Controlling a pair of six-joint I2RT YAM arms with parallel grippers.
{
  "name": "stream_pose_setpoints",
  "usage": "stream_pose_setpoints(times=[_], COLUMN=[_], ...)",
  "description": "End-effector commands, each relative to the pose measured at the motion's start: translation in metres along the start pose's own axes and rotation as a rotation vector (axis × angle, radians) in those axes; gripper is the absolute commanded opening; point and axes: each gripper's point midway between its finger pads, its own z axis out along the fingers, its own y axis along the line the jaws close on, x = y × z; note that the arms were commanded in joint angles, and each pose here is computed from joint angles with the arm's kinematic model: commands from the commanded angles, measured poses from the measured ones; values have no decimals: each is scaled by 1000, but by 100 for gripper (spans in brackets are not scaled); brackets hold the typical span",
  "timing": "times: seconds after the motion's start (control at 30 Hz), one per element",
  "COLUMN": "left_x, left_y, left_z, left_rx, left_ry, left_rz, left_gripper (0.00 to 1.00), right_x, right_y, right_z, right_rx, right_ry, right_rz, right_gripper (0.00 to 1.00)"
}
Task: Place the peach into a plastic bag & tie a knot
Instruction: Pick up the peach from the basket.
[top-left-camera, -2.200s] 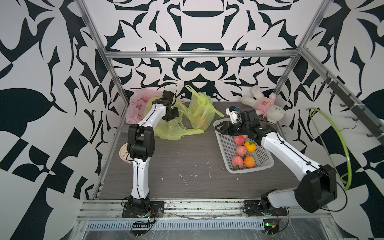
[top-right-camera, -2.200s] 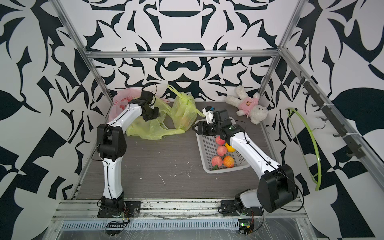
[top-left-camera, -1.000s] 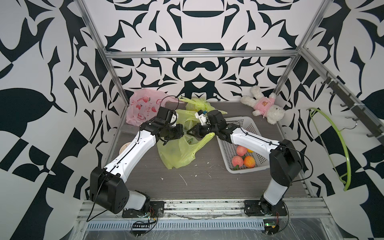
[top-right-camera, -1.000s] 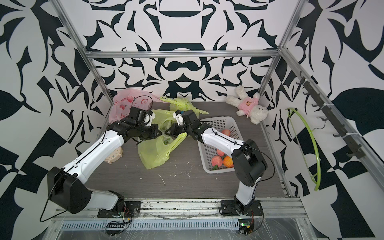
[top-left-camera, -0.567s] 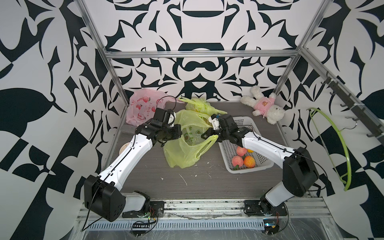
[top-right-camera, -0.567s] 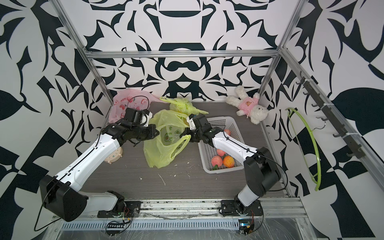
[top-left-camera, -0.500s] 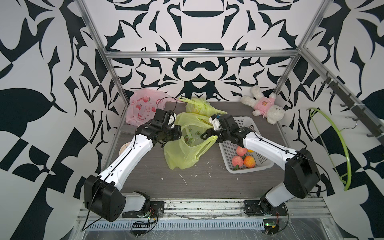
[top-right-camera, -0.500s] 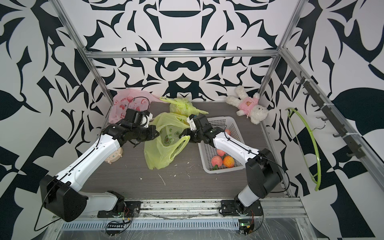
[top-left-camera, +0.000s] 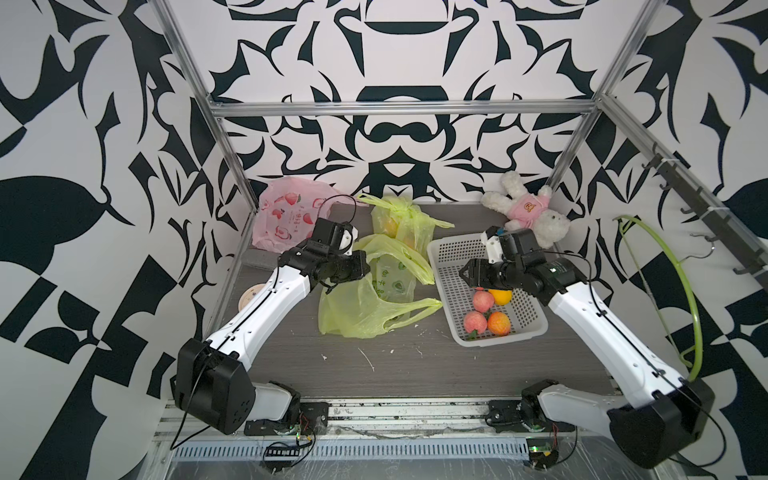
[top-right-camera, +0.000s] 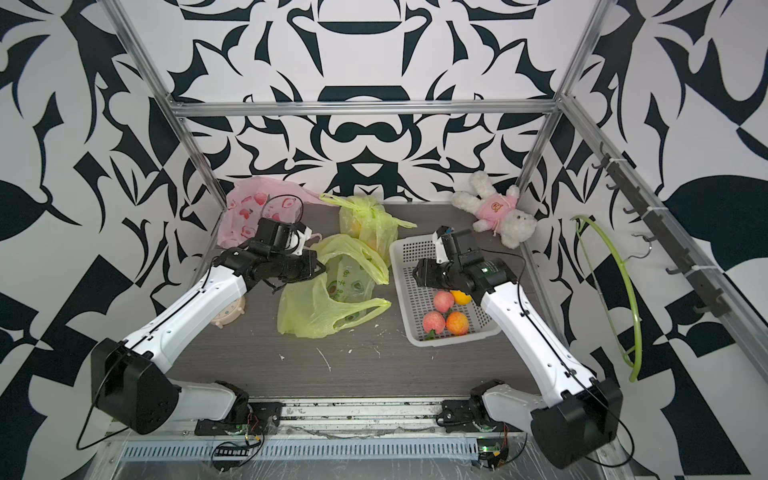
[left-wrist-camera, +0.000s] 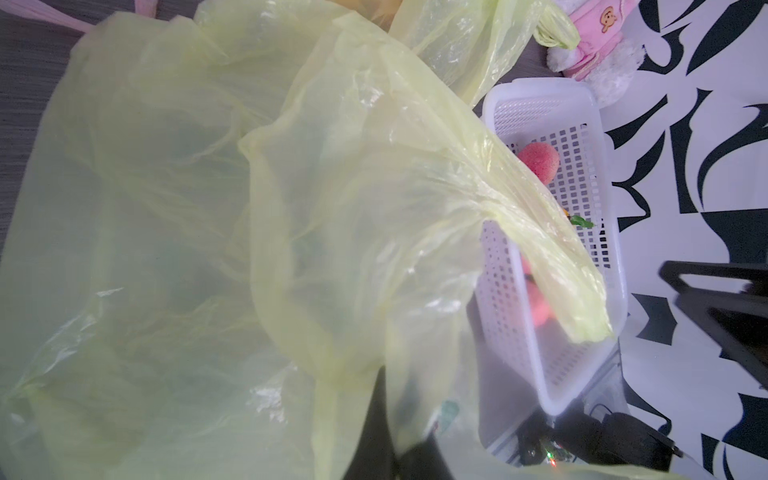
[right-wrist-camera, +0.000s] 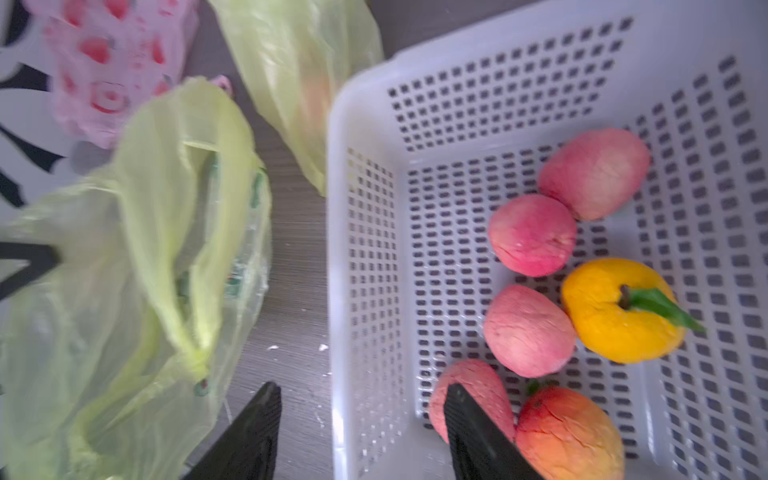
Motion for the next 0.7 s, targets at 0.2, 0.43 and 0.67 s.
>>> stream_pose_setpoints(times=[0.2, 0.43, 0.67], left_x=[7, 8, 7], left_y=[-4, -4, -6], left_z=[13, 17, 20], left_rx=[69, 80, 88], left_ry=[43, 51, 56], left_rz=[-10, -9, -8], left_gripper=[0, 0, 0], right_x=[26, 37, 45], right_y=[-75, -94, -102], right_z=[50, 65, 92], right_rx=[354, 434, 425], right_ry=[167, 214, 260], right_rz=[2, 2, 31], right_gripper=[75, 91, 92])
